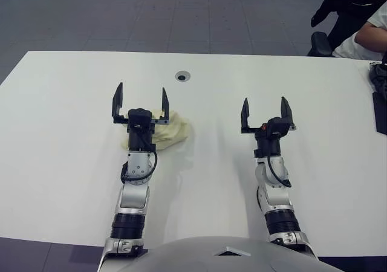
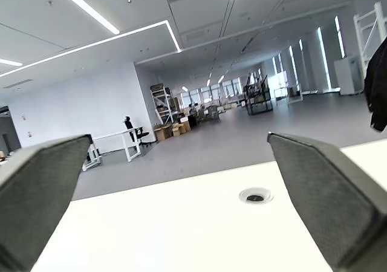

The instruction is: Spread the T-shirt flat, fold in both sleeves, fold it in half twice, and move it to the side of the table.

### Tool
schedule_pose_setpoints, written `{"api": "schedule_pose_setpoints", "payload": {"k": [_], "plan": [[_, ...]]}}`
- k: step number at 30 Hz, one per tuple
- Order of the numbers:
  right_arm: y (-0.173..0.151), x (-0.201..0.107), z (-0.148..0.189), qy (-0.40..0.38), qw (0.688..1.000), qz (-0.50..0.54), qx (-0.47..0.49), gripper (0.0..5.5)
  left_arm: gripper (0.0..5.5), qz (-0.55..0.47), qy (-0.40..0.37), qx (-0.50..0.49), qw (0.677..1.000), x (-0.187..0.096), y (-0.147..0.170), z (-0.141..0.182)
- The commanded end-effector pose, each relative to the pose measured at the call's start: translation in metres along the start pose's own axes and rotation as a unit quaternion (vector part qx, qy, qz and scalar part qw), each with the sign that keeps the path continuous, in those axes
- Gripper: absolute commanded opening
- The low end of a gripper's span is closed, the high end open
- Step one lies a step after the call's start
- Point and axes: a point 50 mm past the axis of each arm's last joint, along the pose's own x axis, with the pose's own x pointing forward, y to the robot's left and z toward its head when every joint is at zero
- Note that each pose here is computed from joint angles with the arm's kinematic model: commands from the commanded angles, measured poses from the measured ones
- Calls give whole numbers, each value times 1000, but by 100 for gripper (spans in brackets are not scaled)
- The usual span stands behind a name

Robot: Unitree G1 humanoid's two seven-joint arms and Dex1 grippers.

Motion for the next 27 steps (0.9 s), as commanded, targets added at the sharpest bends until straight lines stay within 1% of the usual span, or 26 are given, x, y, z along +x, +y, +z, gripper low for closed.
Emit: {"api": "schedule_pose_setpoints", "payload": {"k": [1, 5, 8, 10, 12, 14, 18, 22, 25, 27], "plan": [[-4, 6, 9, -15, 1000, -17, 10, 540, 539, -4, -3, 98, 995, -3, 34, 6], [-3, 7, 14, -19, 1000, -20, 12, 540, 539, -26, 35, 203, 978, -15, 80, 3], [-8, 11, 17, -26, 999, -29, 9, 540, 539, -48, 57, 310, 948, -21, 109, -1], [-11, 13, 19, -29, 999, -35, 6, 540, 539, -66, 71, 360, 928, -23, 119, -6], [-14, 14, 20, -34, 999, -42, 2, 540, 539, -116, 86, 398, 906, -25, 117, -18], [-19, 17, 23, -41, 998, -51, -2, 540, 539, -172, 96, 419, 887, -30, 107, -31], [-24, 22, 26, -50, 997, -59, -6, 540, 539, -229, 104, 409, 877, -39, 88, -48], [-28, 21, 27, -53, 996, -67, -10, 540, 539, -276, 112, 438, 848, -37, 72, -72], [-29, 22, 28, -55, 996, -68, -11, 540, 539, -286, 90, 432, 851, -35, 58, -72], [-30, 22, 28, -56, 996, -69, -12, 540, 539, -304, 70, 419, 853, -38, 46, -67]]}}
